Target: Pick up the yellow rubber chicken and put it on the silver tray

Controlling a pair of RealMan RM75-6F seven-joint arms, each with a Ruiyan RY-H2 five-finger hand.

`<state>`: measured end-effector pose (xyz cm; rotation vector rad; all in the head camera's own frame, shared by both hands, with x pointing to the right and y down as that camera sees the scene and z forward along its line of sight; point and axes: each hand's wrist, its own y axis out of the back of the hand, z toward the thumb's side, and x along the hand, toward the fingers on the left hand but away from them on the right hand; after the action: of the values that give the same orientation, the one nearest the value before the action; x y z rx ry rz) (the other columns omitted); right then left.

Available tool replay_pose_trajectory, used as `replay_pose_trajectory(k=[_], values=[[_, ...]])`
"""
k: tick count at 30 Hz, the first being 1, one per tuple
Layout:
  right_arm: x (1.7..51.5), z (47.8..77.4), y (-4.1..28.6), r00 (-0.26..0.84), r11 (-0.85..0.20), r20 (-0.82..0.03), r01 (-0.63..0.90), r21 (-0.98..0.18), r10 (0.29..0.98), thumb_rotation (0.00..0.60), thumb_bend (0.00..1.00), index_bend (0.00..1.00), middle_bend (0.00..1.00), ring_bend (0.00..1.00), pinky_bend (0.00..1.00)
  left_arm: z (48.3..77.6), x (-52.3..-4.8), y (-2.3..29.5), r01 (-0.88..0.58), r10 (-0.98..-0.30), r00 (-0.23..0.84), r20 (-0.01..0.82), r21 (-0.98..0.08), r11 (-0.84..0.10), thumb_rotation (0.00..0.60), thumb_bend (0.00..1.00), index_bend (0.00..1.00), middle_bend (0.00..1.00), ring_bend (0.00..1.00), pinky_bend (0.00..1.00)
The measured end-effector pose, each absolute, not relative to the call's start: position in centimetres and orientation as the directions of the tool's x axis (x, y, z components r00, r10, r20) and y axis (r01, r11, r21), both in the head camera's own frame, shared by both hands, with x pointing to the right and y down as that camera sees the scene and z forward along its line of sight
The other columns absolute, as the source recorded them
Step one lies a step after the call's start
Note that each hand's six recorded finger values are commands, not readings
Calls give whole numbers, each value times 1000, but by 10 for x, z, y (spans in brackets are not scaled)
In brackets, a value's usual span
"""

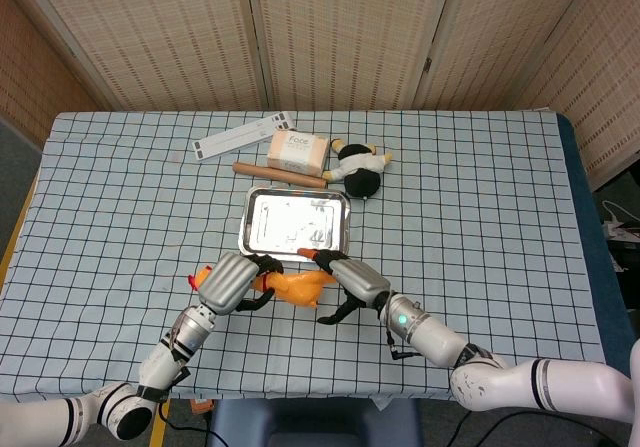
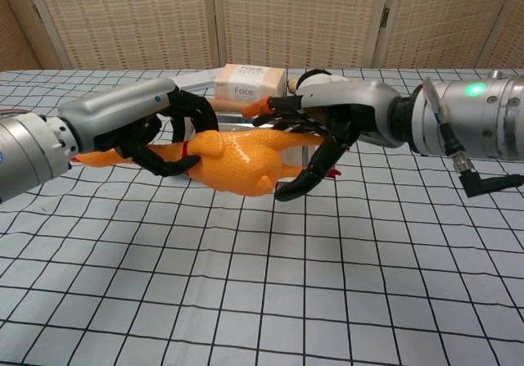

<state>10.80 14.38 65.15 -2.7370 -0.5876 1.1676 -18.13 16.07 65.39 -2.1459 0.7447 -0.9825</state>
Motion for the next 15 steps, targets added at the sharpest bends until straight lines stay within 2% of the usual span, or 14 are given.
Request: replay_pose_trajectory(k=[6, 8, 9, 12, 15], values=[[108, 653, 145, 640, -935, -684, 273, -225, 351, 600, 95, 0, 0, 0, 3, 650, -177, 161, -227, -710, 566, 419, -748, -623, 600, 727, 826, 814, 666, 828], [108, 654, 144, 638, -932, -681, 279, -231, 360, 600, 95, 54, 48, 17, 93, 649, -175, 162, -228, -708, 570, 416, -748, -623, 600, 727, 826, 815, 667, 828], [107, 654, 143, 636, -928, -677, 288, -235, 369, 600, 97, 142, 127, 88, 224, 649, -174, 163, -229, -707, 573, 415, -747, -624, 600, 727, 826, 815, 667, 828], [105, 654, 140, 631, -912, -661, 323, -252, 406, 600, 143, 514, 446, 458, 676, 648, -172, 164, -229, -704, 577, 414, -745, -626, 600, 727, 826, 815, 667, 828], [104, 652, 137, 622, -892, -641, 359, -275, 448, 600, 244, 768, 636, 694, 949, 648, -172, 164, -232, -705, 577, 413, -744, -626, 600, 727, 826, 814, 667, 829]])
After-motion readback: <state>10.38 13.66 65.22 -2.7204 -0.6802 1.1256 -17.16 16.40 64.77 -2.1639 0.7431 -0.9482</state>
